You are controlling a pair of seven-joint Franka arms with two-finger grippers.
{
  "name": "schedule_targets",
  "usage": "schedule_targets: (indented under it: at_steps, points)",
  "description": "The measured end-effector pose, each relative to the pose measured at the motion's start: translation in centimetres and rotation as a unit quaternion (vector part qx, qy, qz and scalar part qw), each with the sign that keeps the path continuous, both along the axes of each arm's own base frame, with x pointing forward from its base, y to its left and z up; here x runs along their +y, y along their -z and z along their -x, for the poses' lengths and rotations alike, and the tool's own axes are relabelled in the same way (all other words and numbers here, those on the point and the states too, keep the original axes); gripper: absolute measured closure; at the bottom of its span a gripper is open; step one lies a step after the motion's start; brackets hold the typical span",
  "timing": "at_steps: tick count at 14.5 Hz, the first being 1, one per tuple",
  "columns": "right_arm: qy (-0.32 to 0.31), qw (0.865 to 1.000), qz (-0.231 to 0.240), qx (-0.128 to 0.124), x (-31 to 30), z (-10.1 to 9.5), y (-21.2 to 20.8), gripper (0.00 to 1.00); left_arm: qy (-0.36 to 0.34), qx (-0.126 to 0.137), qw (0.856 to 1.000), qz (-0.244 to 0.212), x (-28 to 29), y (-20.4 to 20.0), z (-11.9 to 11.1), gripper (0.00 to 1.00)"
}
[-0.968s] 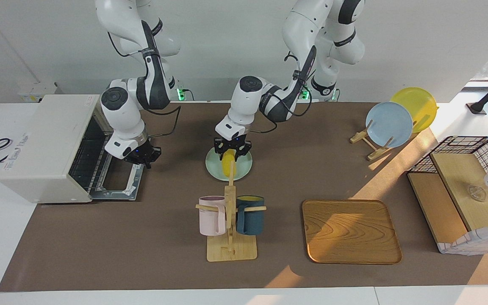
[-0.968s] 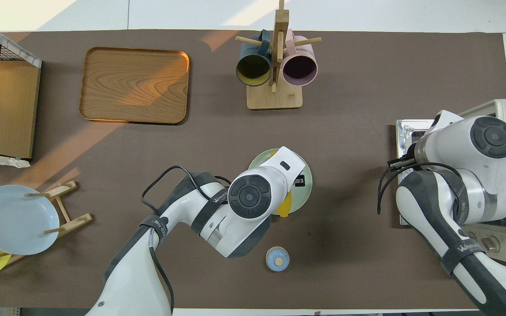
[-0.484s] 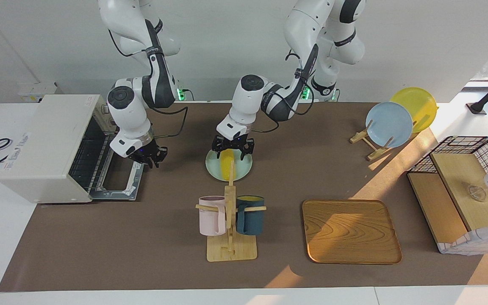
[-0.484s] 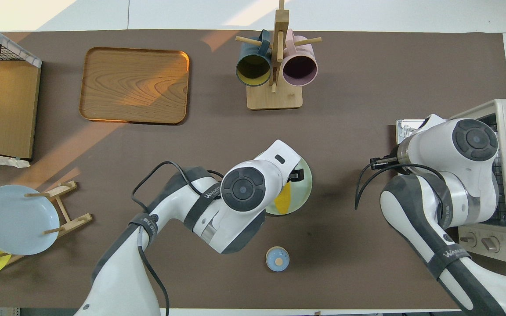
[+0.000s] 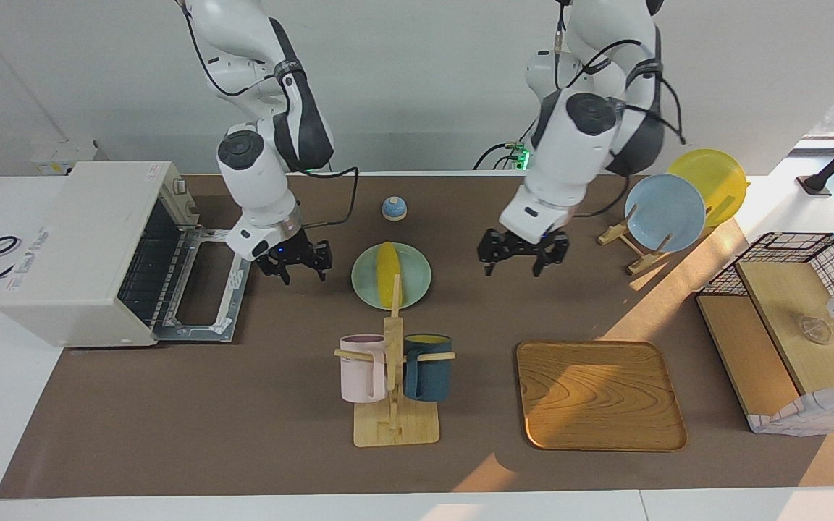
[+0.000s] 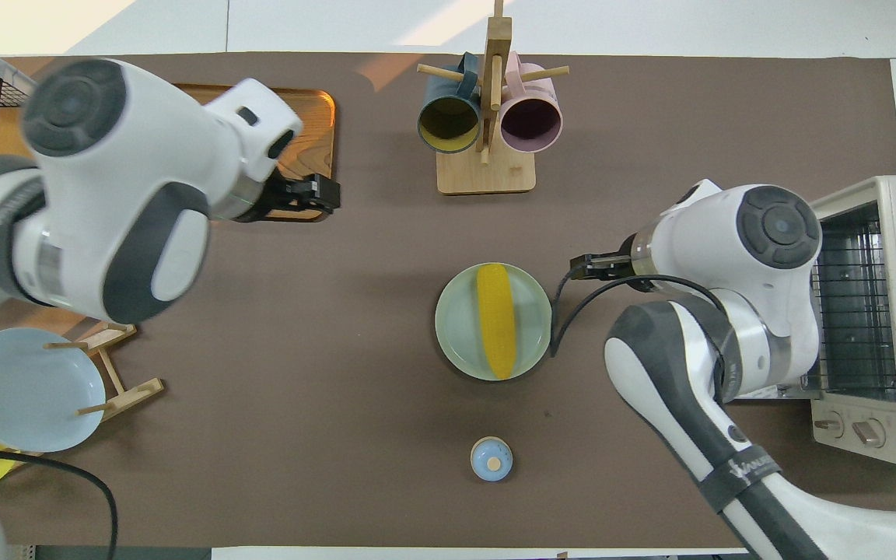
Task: Put corn in oven
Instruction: 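Grasp the corn with the right gripper while the left gripper withdraws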
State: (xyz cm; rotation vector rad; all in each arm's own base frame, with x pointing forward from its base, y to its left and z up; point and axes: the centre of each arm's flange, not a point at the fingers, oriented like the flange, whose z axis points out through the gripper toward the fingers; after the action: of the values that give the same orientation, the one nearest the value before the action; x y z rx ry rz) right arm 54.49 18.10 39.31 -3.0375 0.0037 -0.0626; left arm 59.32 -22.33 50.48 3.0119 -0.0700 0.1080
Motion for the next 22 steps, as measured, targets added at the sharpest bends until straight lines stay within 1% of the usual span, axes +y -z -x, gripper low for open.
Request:
schedule_targets:
  at_steps: [1, 2, 3, 5, 6, 8, 11, 12, 15, 18, 19, 20, 22]
  points:
    - [0.015, 1.000, -0.003, 0.002, 3.7, 0.0, -0.4, 0.00, -0.003, -0.003, 1.000, -0.002, 3.5, -0.5, -1.2, 0.00]
    - [0.029, 1.000, 0.000, 0.003, 8.1, 0.2, -0.3, 0.00, -0.008, -0.003, 1.000, -0.004, 6.5, -0.8, -1.9, 0.00]
    - [0.039, 0.999, 0.014, 0.001, 12.9, 0.3, 0.4, 0.00, -0.012, 0.000, 1.000, -0.006, 8.9, -1.2, -2.3, 0.00]
    - [0.056, 0.998, 0.039, -0.010, 21.7, 0.9, 3.2, 0.00, -0.019, 0.011, 1.000, -0.009, 12.6, -2.7, -1.9, 0.00]
    - [0.056, 0.997, 0.043, -0.009, 24.6, 1.4, 4.9, 0.00, -0.024, 0.018, 0.999, -0.011, 13.7, -3.9, -1.2, 0.00]
    - [0.047, 0.998, 0.049, -0.001, 27.1, 2.3, 7.1, 0.00, -0.022, 0.030, 0.999, -0.030, 14.8, -6.4, 0.8, 0.00]
    - [0.048, 0.997, 0.058, 0.005, 26.5, 2.6, 8.7, 0.01, -0.010, 0.051, 0.998, -0.048, 14.4, -9.3, 3.9, 0.00]
    - [0.050, 0.997, 0.061, 0.008, 26.0, 2.7, 9.1, 0.09, -0.006, 0.058, 0.997, -0.051, 14.2, -10.0, 4.9, 0.00]
    - [0.047, 0.996, 0.070, 0.017, 25.5, 3.7, 10.2, 0.48, -0.004, 0.070, 0.996, -0.054, 14.2, -8.7, 5.9, 0.00]
    - [0.042, 0.996, 0.082, 0.019, 25.0, 4.3, 9.9, 0.79, -0.001, 0.062, 0.997, -0.054, 14.0, -8.0, 5.7, 0.00]
    - [0.040, 0.995, 0.093, 0.021, 24.8, 4.3, 9.6, 0.92, 0.002, 0.061, 0.997, -0.054, 14.0, -8.0, 5.7, 0.00]
    - [0.034, 0.993, 0.114, 0.021, 24.6, 4.1, 8.6, 0.98, 0.004, 0.061, 0.997, -0.054, 13.9, -8.0, 5.7, 0.00]
    - [0.018, 0.987, 0.161, 0.021, 23.7, 3.1, 5.5, 0.98, 0.009, 0.060, 0.997, -0.054, 13.5, -8.1, 5.8, 0.00]
